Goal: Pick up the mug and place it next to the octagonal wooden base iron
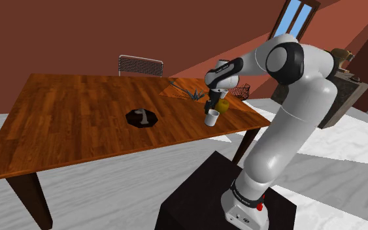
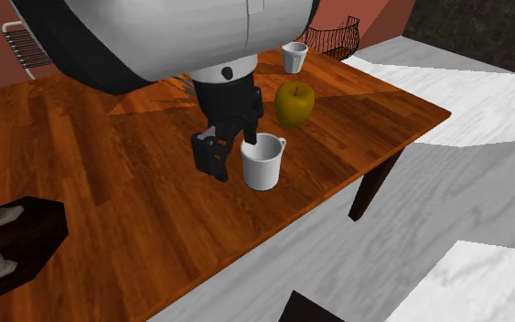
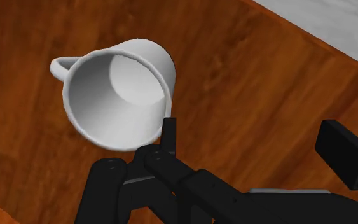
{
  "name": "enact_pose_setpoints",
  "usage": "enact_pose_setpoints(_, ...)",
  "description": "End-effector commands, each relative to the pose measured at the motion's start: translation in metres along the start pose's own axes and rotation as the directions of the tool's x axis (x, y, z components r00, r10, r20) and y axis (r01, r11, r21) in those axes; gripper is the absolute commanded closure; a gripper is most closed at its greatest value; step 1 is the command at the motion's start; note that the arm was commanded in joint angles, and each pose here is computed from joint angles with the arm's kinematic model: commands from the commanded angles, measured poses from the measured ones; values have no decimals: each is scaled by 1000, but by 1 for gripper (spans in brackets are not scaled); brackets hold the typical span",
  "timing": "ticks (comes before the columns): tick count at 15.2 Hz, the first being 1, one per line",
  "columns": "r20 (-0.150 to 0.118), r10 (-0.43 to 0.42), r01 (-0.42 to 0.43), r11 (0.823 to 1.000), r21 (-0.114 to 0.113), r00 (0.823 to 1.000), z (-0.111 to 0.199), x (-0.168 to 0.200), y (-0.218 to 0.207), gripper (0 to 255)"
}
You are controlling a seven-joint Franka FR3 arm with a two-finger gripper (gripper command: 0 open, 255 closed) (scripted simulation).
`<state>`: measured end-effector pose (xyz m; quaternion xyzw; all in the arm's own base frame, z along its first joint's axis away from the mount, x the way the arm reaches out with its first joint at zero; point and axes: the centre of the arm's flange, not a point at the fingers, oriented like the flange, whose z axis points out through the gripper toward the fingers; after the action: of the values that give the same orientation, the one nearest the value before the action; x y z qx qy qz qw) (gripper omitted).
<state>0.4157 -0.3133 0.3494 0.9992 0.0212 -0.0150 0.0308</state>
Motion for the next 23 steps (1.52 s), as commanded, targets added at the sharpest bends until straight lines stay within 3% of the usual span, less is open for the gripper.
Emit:
enact_pose_setpoints(1, 5, 1, -1, 1000, -7, 1000, 13, 2, 22, 0)
enact_pose_setpoints(4, 11, 4, -4, 1000, -14, 1000, 32, 9, 50, 0)
enact_pose_setpoints(11, 11, 4, -4, 1000, -14, 1000, 69, 8, 50, 0)
enact_pose_setpoints(19, 11, 4, -4, 1000, -14, 1000, 72, 8, 50, 0)
enact_pose_setpoints(20, 11, 4, -4, 1000, -14, 1000, 72, 8, 50, 255)
enact_pose_setpoints(23, 11, 4, -4, 1000, -14, 1000, 72, 8, 50, 255)
